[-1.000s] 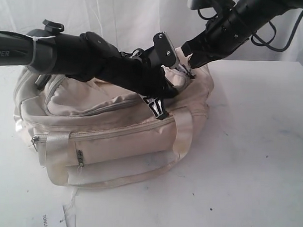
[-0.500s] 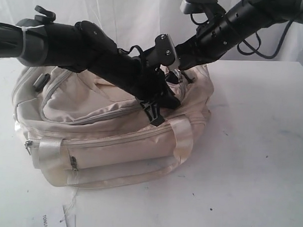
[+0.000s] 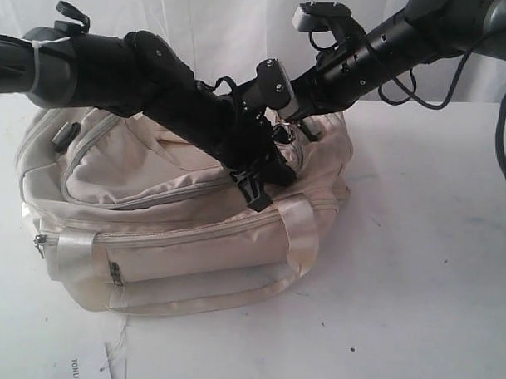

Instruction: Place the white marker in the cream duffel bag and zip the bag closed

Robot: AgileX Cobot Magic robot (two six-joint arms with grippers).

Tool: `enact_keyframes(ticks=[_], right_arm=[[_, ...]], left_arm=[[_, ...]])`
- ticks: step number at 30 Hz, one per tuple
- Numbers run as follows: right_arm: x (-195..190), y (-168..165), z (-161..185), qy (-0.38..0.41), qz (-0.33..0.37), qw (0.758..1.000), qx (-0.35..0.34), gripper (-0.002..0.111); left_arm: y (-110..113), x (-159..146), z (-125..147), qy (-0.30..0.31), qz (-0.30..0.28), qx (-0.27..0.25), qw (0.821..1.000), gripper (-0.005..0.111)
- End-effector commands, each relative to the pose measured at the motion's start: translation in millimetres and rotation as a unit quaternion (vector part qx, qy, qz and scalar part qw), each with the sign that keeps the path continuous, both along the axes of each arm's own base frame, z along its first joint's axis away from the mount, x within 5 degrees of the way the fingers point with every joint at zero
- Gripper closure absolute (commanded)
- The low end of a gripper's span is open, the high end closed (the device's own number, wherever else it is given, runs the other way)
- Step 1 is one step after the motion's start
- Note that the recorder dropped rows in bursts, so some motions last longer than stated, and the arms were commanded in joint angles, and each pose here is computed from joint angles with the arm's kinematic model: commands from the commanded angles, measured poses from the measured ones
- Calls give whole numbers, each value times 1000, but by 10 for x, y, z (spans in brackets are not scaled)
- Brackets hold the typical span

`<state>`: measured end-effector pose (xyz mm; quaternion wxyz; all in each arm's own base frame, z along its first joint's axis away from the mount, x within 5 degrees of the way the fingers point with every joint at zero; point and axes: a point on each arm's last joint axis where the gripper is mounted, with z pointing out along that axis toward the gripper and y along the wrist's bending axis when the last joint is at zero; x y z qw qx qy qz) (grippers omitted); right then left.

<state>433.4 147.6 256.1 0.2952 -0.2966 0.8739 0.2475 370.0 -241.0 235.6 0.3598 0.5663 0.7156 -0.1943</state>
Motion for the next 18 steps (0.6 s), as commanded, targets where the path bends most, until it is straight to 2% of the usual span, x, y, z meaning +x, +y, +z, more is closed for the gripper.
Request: enact_keyframes(ticks=[1,4,6,13,16,18], right_arm=[[-18,-29,127,-13,2,1000,7,108],[-56,-48,153,-12,14,1000,-10,108],[-70,-70,161,-16,21,999,-28,108],[-135,-102,212,-10,36,998,-51,108],[-184,-101,213,7,52,997,-55,108],[-201,-99,208,15,58,997,-55,108]], left_arm=[[-66,-107,12,47,9,-10,999,72],[-60,-71,20,33,24,-12,999,54],[-51,-33,49,17,43,-17,999,47],[5,155,128,-15,170,-63,983,47],[8,163,132,-7,184,-71,980,47],[-17,109,107,16,164,-64,984,47]])
